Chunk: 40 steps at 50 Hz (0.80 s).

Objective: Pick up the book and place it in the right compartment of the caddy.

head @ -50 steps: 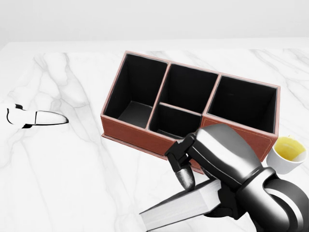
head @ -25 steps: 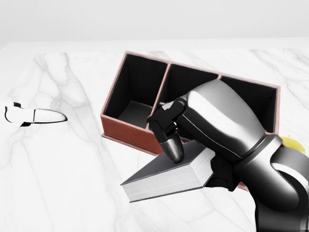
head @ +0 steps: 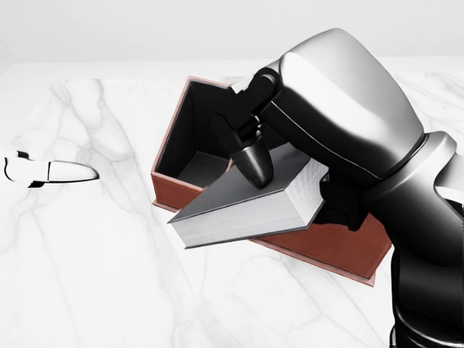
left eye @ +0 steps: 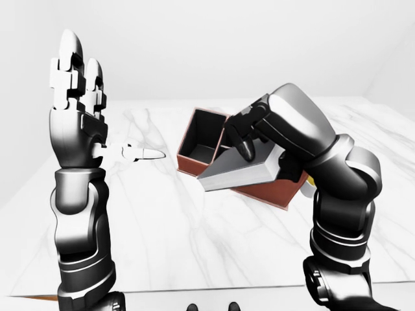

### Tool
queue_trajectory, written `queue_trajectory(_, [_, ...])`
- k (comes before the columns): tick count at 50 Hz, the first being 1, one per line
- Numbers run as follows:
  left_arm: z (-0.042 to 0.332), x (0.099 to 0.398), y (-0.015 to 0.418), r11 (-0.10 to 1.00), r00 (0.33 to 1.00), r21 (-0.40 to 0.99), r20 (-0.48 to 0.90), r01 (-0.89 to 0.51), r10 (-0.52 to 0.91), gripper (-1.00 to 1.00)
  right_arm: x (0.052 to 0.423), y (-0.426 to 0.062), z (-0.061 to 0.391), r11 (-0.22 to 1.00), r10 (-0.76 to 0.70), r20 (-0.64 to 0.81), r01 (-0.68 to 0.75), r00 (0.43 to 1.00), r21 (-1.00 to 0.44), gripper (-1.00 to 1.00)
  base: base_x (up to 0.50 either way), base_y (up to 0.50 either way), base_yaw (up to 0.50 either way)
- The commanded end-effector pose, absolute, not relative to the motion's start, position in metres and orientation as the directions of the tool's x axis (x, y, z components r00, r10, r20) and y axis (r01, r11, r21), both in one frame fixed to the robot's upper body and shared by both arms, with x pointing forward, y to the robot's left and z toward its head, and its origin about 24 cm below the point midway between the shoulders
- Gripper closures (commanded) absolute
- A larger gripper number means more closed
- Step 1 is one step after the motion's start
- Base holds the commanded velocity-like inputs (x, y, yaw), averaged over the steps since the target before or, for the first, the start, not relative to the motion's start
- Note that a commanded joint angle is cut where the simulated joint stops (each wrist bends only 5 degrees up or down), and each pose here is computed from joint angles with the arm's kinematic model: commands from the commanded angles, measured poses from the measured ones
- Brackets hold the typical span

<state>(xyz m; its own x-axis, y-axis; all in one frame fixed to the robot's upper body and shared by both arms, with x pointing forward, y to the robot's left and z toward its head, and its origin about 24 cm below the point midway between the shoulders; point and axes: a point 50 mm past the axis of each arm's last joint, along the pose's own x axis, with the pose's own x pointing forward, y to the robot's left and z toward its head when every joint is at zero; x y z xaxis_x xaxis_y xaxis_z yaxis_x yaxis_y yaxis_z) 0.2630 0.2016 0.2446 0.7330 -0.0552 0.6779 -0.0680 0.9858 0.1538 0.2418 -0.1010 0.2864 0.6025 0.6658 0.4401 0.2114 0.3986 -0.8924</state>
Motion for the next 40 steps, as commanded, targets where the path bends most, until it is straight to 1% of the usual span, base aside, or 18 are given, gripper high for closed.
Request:
queue_trajectory(1, [0.245,0.263,0.202,0.986,0.731,0.15,0.681,-0.069,-0.052,-1.0,0.249,-0.101,0.31,0.382,0.658,0.471,0.277,0.588,-0.881,1.0,0.0,0.0,0.0])
queue_trajectory(9, [0.246,0.263,0.202,0.987,0.728,0.145,0.684,-0.069,-0.05,-1.0,0.261,-0.102,0.324,0.367,0.649,0.468,0.292,0.6,-0.883,1.0,0.0,0.0,0.0])
queue_trajectory(22, [0.246,0.263,0.202,0.987,0.728,0.148,0.683,-0.066,-0.054,-1.0,0.272,-0.107,0.335,0.345,0.632,0.456,0.3,0.626,-0.889,1.0,0.0,0.0,0.0])
queue_trajectory(40, [0.246,0.262,0.201,0.987,0.727,0.149,0.685,-0.063,-0.057,-1.0,0.281,-0.11,0.349,0.34,0.61,0.469,0.323,0.639,-0.883,1.0,0.0,0.0,0.0])
